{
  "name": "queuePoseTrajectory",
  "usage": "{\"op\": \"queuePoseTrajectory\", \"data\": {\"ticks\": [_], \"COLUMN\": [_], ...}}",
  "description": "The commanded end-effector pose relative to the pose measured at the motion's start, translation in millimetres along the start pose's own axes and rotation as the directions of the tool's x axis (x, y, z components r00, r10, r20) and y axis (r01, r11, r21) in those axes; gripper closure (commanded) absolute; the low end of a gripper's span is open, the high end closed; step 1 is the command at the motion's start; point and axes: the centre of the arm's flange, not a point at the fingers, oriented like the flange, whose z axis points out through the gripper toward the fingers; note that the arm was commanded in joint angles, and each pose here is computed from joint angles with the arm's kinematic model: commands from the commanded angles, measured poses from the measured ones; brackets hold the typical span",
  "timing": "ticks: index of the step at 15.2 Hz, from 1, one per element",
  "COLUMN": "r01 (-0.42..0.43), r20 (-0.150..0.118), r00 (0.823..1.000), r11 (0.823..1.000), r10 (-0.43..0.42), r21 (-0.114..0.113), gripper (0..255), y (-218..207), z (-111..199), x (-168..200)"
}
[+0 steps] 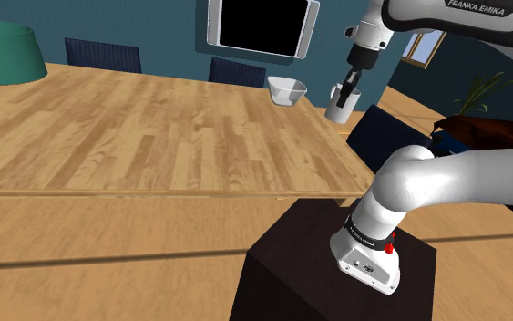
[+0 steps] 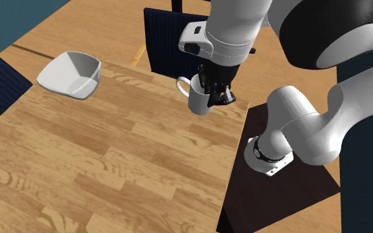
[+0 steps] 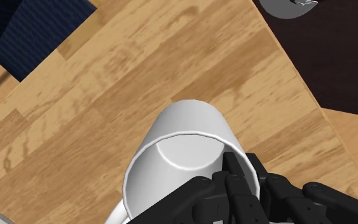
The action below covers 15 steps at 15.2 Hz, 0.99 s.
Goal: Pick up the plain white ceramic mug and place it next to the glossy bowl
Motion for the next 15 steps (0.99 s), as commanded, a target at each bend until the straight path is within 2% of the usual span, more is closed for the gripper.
{"op": "queuePoseTrajectory", "data": {"ticks": [1,15], "r01": [0.0,0.0], "r20": [0.0,0.0], "r00": [1.0,1.0], "r11": [1.0,1.0], "r10": [0.0,0.0], "r21": [0.0,0.0], "gripper": [255,255], "y": [-0.1,165.4], "z": [-7.5,0.4], "x": [0.3,82.0]}}
